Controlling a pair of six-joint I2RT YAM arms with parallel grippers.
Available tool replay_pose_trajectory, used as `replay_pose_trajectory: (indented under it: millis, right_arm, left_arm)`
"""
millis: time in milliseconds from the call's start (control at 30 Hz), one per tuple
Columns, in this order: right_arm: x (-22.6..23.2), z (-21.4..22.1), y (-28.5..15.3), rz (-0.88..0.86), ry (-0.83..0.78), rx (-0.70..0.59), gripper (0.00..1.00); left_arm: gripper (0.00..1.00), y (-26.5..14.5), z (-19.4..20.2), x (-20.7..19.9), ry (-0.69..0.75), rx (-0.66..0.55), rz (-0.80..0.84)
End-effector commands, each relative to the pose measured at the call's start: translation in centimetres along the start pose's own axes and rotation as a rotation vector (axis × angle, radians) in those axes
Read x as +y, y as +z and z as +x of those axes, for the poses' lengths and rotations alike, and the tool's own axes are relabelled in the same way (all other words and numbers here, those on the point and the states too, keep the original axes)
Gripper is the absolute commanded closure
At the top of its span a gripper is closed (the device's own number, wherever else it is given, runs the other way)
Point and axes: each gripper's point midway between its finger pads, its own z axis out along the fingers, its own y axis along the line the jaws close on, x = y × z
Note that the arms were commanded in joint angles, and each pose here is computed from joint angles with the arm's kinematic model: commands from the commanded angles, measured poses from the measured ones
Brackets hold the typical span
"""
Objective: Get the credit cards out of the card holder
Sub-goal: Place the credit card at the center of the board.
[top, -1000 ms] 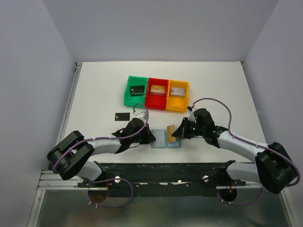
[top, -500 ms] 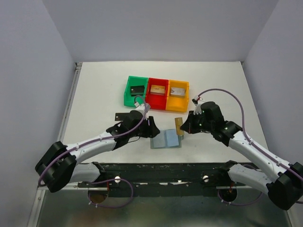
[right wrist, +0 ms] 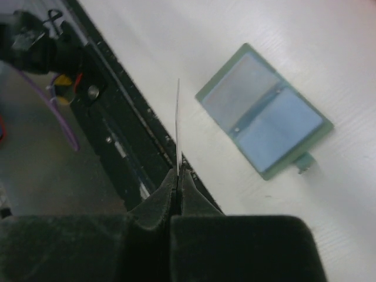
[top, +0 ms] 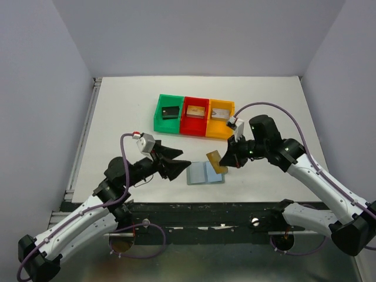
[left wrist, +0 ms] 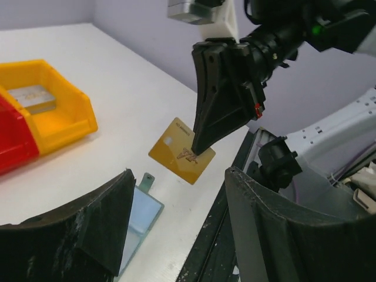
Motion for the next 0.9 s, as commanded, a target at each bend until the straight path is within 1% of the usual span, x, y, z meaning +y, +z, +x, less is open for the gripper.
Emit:
replay_pose_trajectory:
  millis: [0, 100, 133, 233, 300, 367, 433, 533, 867]
  right_arm:
    - [6.2, 2.9, -1.7, -0.345, -0.066, 0.176, 1.00]
    - [8.6, 3.6, -2.6, -0.416, -0.106, 0.238, 1.00]
    - [9.1, 3.6, -2.8, -0.433, -0.152, 0.241, 1.00]
    - [10.8, 4.0, -3.4, -0.462, -0.200, 0.288, 1.00]
    - [11.4, 4.2, -3.5, -0.460, -0.232, 0.313, 1.00]
    - [11.8, 4.1, -3.4, -0.454, -0.257, 0.319, 1.00]
    - [12.1, 4.0, -3.3, -0.455, -0.269, 0.321, 1.00]
    - [12.3, 4.0, -3.1, -0.457, -0.276, 0.329, 1.00]
    - [12.8, 3.6, -2.6, -0.460, -0.304, 0.334, 1.00]
  left_arm:
    - [0.26, -1.8, -1.0, -3.4, 0.148, -0.031, 0.182]
    - [0.25, -2.5, 0.0, -5.3, 0.172, 0.093, 0.279]
    - [0.25, -2.8, 0.3, -6.0, 0.171, 0.119, 0.321]
    - [0.24, -3.1, 0.8, -7.2, 0.157, 0.142, 0.406]
    - [0.25, -3.1, 1.3, -7.9, 0.140, 0.179, 0.457]
    - [0.27, -3.0, 2.1, -8.2, 0.111, 0.232, 0.498]
    - [0.32, -2.8, 2.5, -8.5, 0.086, 0.273, 0.528]
    - [0.36, -2.7, 2.6, -8.9, 0.067, 0.290, 0.557]
    - [0.39, -2.7, 3.7, -8.9, 0.028, 0.313, 0.579]
